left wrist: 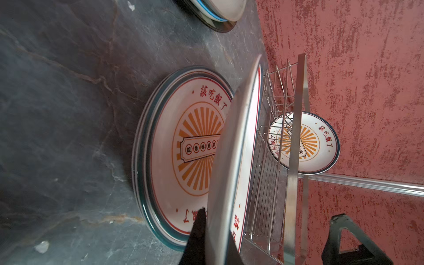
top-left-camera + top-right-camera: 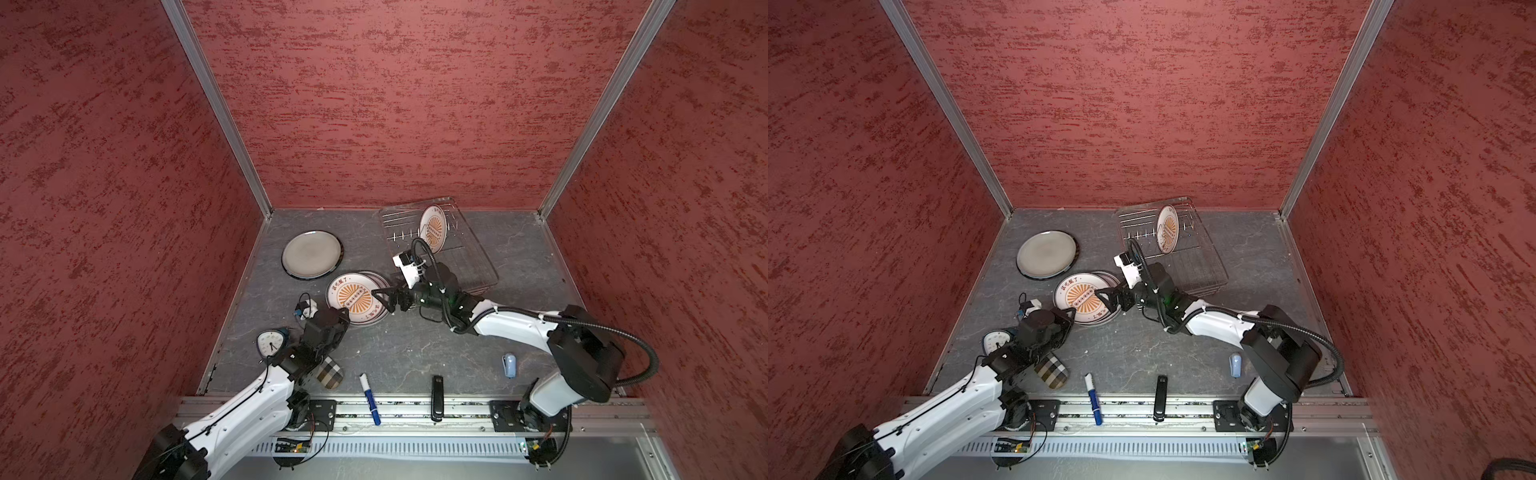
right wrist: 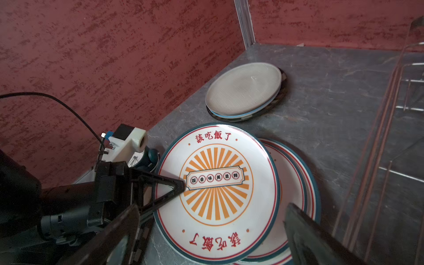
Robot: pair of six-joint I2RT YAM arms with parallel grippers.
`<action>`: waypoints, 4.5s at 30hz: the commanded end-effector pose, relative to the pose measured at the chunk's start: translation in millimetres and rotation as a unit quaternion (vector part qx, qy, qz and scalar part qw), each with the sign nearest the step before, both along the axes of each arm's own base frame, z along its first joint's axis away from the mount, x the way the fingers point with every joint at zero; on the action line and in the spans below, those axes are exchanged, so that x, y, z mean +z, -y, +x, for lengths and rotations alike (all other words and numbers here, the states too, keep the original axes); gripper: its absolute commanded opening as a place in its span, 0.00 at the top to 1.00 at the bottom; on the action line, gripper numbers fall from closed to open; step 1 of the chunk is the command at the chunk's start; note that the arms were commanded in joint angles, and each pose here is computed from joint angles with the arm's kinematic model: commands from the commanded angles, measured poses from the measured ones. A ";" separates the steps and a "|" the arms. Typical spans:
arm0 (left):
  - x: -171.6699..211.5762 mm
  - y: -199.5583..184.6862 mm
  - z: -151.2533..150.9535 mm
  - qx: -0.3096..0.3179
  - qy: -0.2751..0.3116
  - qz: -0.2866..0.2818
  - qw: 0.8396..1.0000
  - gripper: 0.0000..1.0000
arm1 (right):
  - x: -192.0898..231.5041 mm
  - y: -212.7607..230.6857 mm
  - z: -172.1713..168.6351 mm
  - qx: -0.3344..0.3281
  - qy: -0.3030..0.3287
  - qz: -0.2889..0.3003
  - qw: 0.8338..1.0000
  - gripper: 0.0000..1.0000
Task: Unload the plates from the dish rack
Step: 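Carry the sunburst plate over the stack with the left gripper while the right releases, then lower the sunburst plate onto the plate stack with the left gripper, then open the left gripper above the stack while the right gripper parks near the rack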
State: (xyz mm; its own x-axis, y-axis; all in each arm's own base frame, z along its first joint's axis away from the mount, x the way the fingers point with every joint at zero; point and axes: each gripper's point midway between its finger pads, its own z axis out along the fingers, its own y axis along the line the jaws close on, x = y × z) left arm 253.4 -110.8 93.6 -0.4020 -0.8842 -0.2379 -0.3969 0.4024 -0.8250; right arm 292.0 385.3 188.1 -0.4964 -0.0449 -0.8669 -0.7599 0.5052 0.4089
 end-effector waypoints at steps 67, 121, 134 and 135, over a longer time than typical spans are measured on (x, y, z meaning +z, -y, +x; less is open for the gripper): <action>-18.8 7.1 20.1 0.035 -0.084 0.037 0.995 0.38 | 13.9 6.2 -1.3 -0.054 0.049 -0.005 0.997 0.03; -16.7 -2.0 12.9 0.039 -0.052 0.045 0.997 0.44 | 9.5 1.8 0.2 -0.053 0.043 0.007 0.998 0.03; -17.0 -2.6 16.6 0.042 -0.058 0.052 0.996 0.44 | 9.7 4.3 0.2 -0.056 0.046 0.003 0.997 0.03; -15.8 -3.2 16.2 0.043 -0.055 0.051 0.996 0.44 | 9.7 4.3 0.2 -0.056 0.047 0.003 0.997 0.03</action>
